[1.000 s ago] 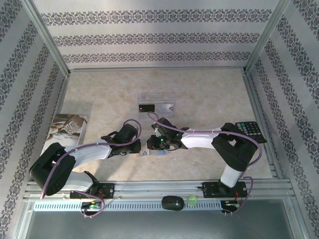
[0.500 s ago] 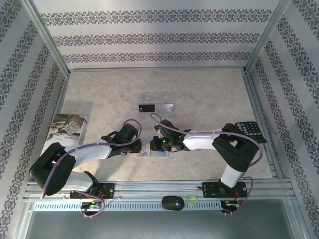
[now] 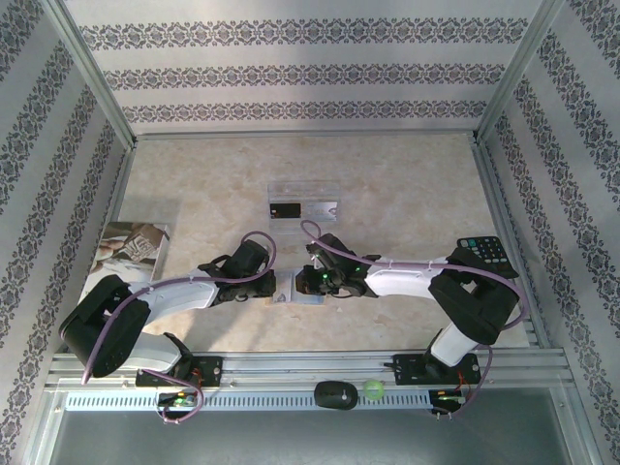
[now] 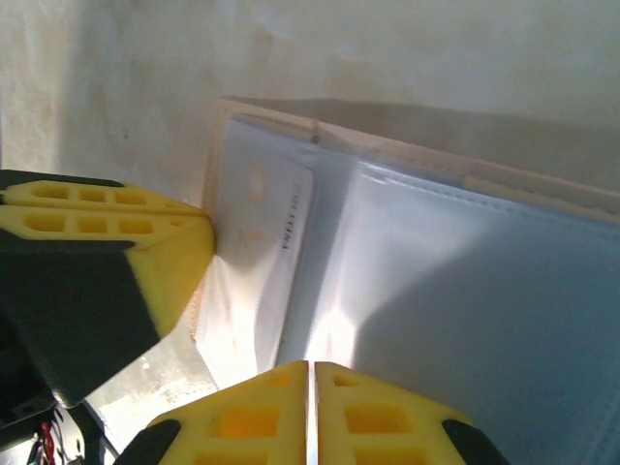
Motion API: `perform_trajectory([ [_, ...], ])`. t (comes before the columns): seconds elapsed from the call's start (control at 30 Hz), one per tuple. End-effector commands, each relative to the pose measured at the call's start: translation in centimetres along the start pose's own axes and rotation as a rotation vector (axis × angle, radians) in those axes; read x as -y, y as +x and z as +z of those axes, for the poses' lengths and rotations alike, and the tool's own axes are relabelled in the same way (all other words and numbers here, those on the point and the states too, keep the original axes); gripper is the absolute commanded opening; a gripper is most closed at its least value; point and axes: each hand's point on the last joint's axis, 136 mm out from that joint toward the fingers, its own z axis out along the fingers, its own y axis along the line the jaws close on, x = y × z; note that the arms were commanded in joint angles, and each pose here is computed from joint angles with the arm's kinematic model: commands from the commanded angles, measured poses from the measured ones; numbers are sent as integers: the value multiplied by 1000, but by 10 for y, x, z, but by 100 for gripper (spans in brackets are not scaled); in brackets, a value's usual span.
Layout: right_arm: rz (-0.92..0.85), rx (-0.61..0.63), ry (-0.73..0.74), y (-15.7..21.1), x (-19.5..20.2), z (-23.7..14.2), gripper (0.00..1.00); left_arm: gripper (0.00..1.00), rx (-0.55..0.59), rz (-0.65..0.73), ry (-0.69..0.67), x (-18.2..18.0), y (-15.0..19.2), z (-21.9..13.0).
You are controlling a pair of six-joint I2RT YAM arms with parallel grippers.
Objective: Take the credit cards out of the card holder
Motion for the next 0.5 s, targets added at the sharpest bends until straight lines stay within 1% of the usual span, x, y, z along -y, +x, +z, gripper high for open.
perform_trajectory([
  [0.0,-53,13,-65,-10,-26,-1,13,12,-106,8,-73,-21,31,6],
  [0.13,-44,14,-73,-14,-32,-1,15,11,-105,4,-71,-21,31,5],
  [0.23,4,-7,-52,-12,-26,6,13,12,-105,2,-70,-21,31,5],
  [0.47,93,-12,-1,-6,-3,14,14,12,-107,-5,-69,-22,34,5],
])
